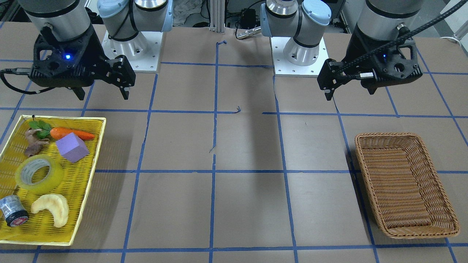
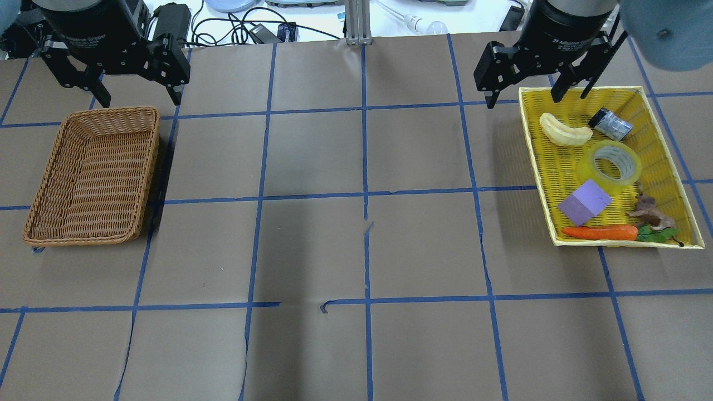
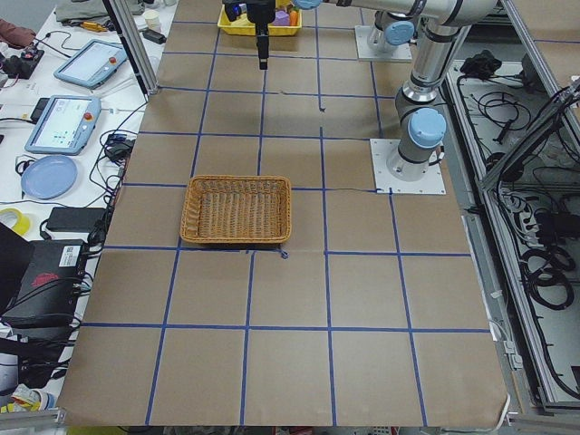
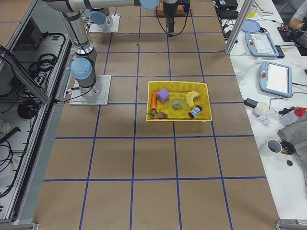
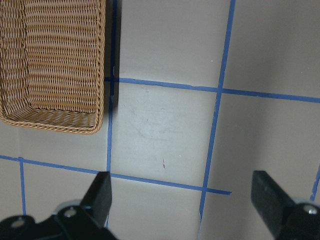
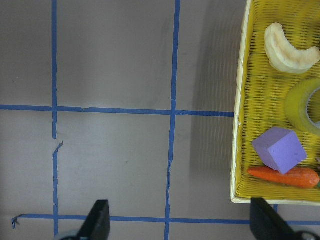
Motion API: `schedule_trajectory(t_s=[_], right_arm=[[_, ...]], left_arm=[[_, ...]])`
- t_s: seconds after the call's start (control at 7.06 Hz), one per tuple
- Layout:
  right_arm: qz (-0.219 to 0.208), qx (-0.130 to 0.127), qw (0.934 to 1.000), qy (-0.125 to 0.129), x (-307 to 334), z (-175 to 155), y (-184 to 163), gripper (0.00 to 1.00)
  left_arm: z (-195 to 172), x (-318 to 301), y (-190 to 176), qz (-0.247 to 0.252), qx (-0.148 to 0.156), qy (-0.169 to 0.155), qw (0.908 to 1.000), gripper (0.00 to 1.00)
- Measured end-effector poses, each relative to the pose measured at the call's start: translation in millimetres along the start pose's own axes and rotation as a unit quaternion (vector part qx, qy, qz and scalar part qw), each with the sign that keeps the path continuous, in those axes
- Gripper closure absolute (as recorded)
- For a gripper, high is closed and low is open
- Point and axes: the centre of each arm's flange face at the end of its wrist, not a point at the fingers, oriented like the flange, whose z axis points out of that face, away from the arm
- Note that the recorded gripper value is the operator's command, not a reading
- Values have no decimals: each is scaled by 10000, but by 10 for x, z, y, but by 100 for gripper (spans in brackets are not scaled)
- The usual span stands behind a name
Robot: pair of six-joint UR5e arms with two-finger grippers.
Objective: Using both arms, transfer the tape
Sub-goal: 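Move the right gripper down over the tape roll in the yellow basket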
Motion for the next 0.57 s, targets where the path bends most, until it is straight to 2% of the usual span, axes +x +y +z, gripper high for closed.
schedule_trajectory(t_s=[0.28, 0.57], right_arm=[[43, -203, 9998, -6, 309, -38, -136, 0], [-316, -307, 9990, -14, 914, 127, -337, 0]], left_arm=[[-5, 5, 31, 18, -33, -8, 10000, 0], [-10, 5, 42, 28, -83, -14, 10000, 0]])
